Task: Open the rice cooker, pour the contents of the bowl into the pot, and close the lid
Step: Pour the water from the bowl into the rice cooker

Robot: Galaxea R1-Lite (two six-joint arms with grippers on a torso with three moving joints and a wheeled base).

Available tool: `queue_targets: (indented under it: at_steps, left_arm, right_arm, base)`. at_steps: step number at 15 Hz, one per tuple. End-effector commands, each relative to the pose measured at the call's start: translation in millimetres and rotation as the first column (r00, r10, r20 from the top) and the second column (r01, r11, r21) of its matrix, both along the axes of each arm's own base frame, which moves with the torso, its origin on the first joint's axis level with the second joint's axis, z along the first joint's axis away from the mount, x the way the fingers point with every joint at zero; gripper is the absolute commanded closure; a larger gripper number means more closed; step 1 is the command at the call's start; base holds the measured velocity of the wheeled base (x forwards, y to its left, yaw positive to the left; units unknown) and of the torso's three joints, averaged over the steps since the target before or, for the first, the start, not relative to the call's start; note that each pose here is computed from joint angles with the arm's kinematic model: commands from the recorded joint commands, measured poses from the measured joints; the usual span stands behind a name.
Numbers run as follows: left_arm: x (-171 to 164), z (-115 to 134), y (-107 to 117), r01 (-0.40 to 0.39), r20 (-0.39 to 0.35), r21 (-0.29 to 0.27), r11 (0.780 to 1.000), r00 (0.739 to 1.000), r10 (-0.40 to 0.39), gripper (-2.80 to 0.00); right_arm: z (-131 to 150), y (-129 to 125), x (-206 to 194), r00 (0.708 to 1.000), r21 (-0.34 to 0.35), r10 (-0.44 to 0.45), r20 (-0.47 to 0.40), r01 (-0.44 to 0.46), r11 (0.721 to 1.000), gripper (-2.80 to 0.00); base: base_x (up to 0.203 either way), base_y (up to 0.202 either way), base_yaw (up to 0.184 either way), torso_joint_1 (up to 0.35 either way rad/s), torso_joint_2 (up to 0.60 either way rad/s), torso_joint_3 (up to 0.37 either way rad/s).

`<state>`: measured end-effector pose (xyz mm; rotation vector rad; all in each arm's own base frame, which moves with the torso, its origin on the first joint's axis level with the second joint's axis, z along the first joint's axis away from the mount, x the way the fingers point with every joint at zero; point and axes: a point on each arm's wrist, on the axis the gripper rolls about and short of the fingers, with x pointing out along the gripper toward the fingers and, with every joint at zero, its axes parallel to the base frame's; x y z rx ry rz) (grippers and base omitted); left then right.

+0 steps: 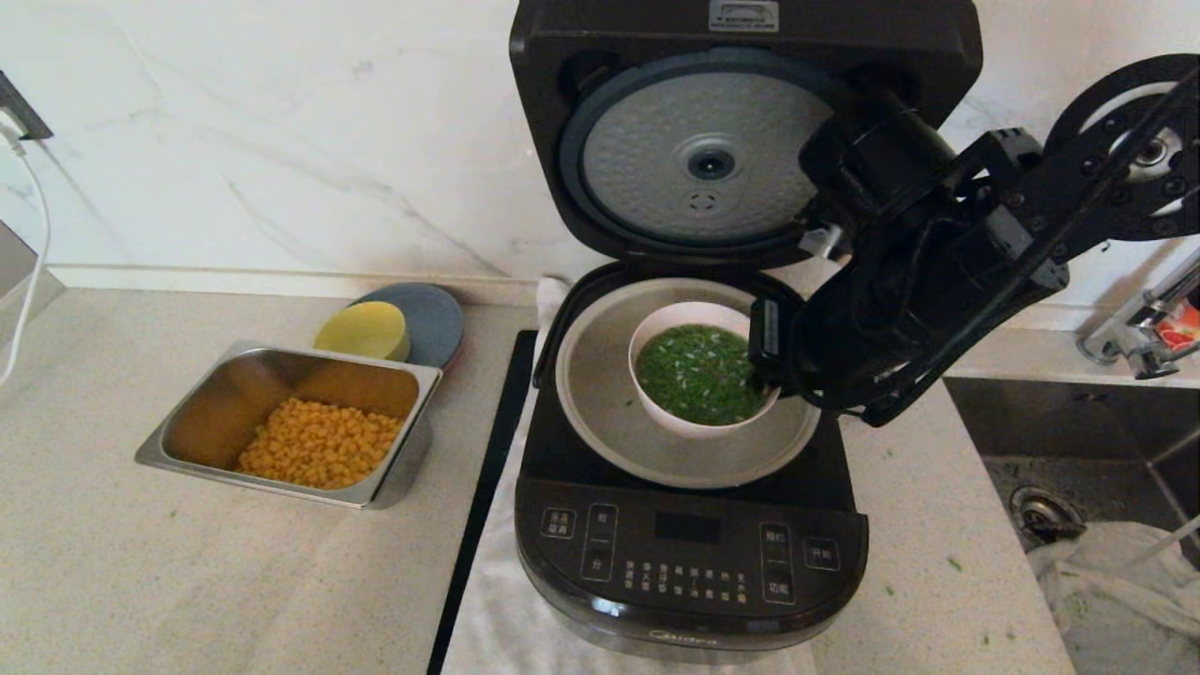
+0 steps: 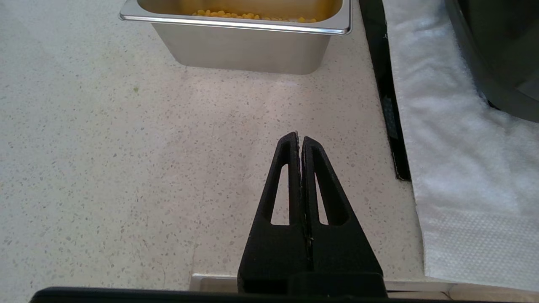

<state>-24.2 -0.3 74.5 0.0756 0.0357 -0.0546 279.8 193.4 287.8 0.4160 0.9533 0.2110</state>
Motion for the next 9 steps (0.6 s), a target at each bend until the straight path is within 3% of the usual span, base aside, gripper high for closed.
queue_targets:
  at_steps: [1,6,9]
  left_arm:
    - [0,0,0,0.001,0.001,0.001,1.000,1.000,-0.001,0.00]
    - [0,0,0,0.001,0.001,0.001,1.000,1.000,-0.001,0.00]
    - [0,0,0,0.001,0.001,0.001,1.000,1.000,-0.001,0.00]
  right_arm:
    - [-9,6,7,1.000,-0.010,-0.001,-0.019,0.001,1.000,0.00]
    - [-18,12,16,1.000,-0.008,-0.003,-0.013,0.003,1.000,0.00]
    - [-13,13,20,0.997,0.000,-0.039,0.063,0.039,0.999,0.00]
  base:
    - [0.000,0.000,0.000,0.000,0.00,0.000]
    - [0.000,0.000,0.000,0.000,0.00,0.000]
    - [0.000,0.000,0.000,0.000,0.00,0.000]
